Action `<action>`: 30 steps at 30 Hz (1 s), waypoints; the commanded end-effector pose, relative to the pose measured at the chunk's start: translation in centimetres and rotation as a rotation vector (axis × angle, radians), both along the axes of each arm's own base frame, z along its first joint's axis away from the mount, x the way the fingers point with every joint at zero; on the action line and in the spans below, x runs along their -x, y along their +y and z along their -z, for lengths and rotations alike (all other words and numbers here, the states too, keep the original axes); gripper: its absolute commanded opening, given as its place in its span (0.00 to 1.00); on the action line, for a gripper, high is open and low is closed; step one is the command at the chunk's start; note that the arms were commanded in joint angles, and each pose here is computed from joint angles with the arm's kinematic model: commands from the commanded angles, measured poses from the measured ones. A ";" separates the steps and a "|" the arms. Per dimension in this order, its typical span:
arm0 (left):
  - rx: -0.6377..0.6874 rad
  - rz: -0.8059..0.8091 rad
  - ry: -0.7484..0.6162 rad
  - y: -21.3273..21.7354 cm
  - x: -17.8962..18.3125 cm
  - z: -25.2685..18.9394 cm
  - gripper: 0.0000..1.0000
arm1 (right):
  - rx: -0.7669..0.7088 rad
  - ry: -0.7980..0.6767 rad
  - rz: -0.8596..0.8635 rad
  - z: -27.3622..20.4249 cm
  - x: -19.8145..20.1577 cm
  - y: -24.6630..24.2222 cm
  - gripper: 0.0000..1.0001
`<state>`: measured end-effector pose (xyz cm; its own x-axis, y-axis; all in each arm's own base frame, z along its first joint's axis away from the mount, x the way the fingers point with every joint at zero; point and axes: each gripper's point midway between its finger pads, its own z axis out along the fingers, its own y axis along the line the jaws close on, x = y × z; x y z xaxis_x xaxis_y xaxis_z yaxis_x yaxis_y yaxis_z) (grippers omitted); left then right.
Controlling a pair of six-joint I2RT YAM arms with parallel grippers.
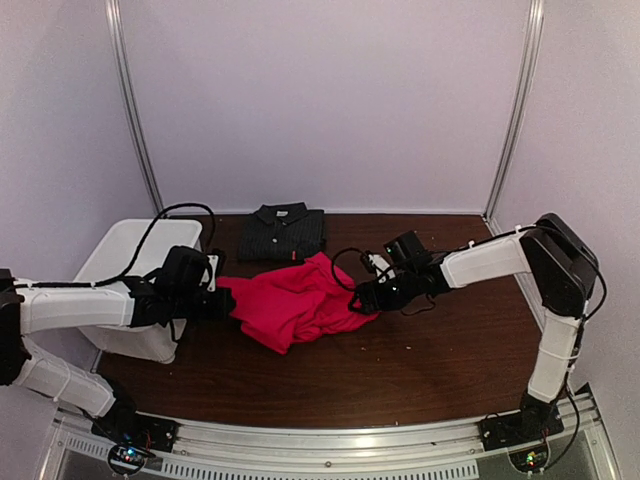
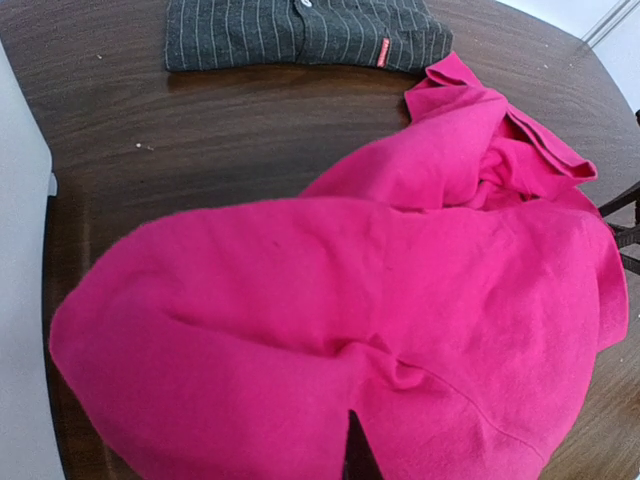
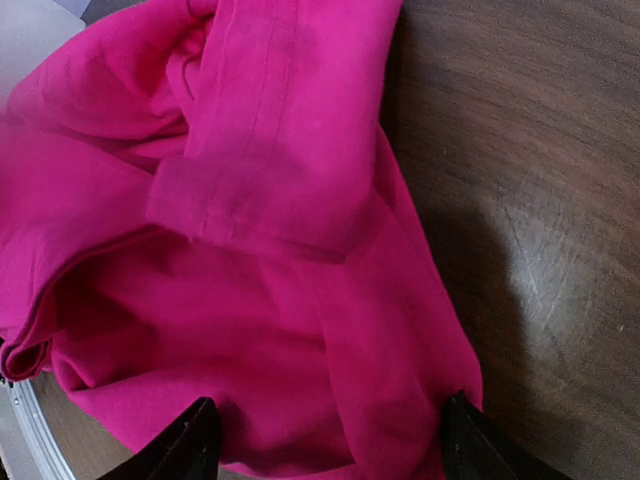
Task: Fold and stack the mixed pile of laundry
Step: Flatten out the crumpled T-shirt at the center of the board.
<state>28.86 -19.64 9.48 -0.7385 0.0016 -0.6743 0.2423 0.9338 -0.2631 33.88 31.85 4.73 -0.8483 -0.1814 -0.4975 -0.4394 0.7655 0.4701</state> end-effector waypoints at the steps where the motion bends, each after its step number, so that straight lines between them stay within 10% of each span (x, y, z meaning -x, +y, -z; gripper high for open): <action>1: 0.050 0.029 -0.067 -1.7 -1.9 -2.9 0.00 | 0.062 -0.025 -0.005 1.3 -1.4 0.6 0.71; 5: 0.080 0.090 -0.114 -3.5 -3.0 -5.5 0.00 | 0.116 0.010 0.001 2.5 -1.8 -0.4 0.04; 6: 0.090 0.097 -0.130 -3.8 -3.2 -6.4 0.00 | 0.124 -0.002 0.022 1.7 -2.0 -1.4 0.00; 15: 0.170 0.163 -0.216 -3.3 -1.2 -9.7 0.00 | 0.090 -0.328 0.397 -16.2 -3.9 -17.0 0.00; 18: 0.133 0.213 -0.109 -2.7 1.1 -5.0 0.03 | 0.059 -0.263 0.363 -15.2 -1.8 -17.1 0.00; 21: 0.113 0.208 -0.047 -1.6 2.9 -2.4 0.28 | -0.032 -0.155 0.259 -11.6 1.1 -14.8 0.00; 30: 0.110 0.263 -0.141 -2.5 3.3 -5.0 0.58 | 0.000 -0.121 0.189 -9.0 3.2 -14.1 0.00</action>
<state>24.55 -19.92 10.70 -0.7158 0.0993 -0.6912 0.4267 0.8458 -0.3204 29.65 16.84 10.40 -0.8608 -0.0134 -0.5087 -0.2643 0.8661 0.4244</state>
